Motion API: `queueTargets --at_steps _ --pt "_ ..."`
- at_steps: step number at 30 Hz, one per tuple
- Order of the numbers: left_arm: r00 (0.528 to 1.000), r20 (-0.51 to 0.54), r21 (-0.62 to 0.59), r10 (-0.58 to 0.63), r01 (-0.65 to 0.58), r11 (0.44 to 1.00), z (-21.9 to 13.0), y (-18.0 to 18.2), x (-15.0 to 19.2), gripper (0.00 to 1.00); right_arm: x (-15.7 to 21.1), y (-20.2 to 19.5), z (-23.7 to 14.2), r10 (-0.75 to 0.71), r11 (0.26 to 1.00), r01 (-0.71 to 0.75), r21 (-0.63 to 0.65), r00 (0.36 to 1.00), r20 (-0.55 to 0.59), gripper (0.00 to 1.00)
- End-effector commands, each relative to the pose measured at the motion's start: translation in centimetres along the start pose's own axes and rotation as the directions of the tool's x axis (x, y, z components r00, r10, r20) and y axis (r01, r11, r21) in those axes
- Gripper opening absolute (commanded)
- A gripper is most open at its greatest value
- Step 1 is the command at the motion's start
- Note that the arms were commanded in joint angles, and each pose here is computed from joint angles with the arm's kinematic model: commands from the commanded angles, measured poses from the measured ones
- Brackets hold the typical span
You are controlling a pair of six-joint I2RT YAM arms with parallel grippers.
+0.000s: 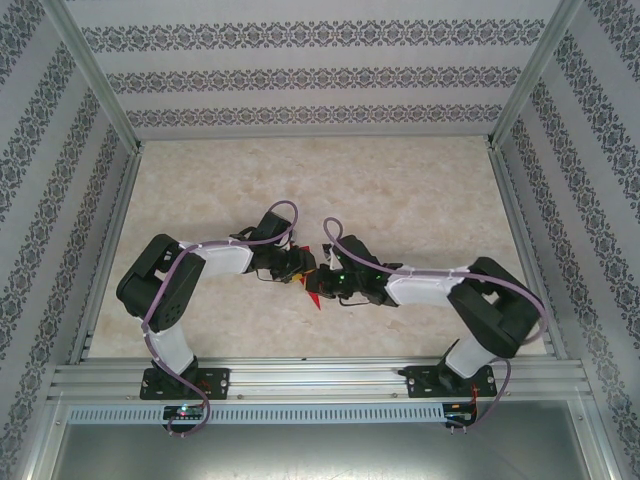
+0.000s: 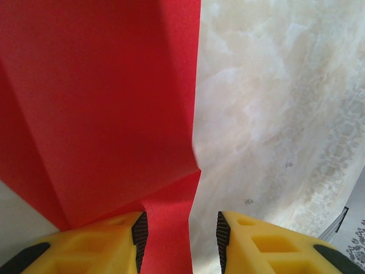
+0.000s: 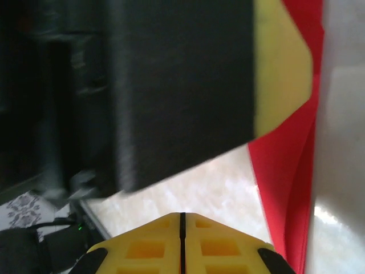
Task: Fold a paper plane with a square sheet of paper (pick it up from the middle)
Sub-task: Fold the wing for the fifth time at the center of the table.
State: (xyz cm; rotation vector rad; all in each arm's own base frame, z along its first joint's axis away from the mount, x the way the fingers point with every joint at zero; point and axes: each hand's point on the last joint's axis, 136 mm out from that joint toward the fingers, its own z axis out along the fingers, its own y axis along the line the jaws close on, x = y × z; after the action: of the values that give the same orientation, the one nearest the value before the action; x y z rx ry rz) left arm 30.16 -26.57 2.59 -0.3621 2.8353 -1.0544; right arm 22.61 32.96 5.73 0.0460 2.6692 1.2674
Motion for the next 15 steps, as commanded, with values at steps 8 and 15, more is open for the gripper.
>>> queueTargets --at_steps 8,15 --pt "0.999 -0.036 -0.143 -0.041 0.035 0.989 1.0 4.1 1.1 0.42 -1.8 -1.8 2.5 0.06 0.998 -0.061 0.027 0.998 0.036 0.08" --pt "0.998 -0.039 -0.146 -0.04 0.034 0.989 1.1 4.2 1.1 0.42 -2.4 -0.1 2.3 0.038 0.999 -0.038 -0.016 0.999 0.032 0.08"
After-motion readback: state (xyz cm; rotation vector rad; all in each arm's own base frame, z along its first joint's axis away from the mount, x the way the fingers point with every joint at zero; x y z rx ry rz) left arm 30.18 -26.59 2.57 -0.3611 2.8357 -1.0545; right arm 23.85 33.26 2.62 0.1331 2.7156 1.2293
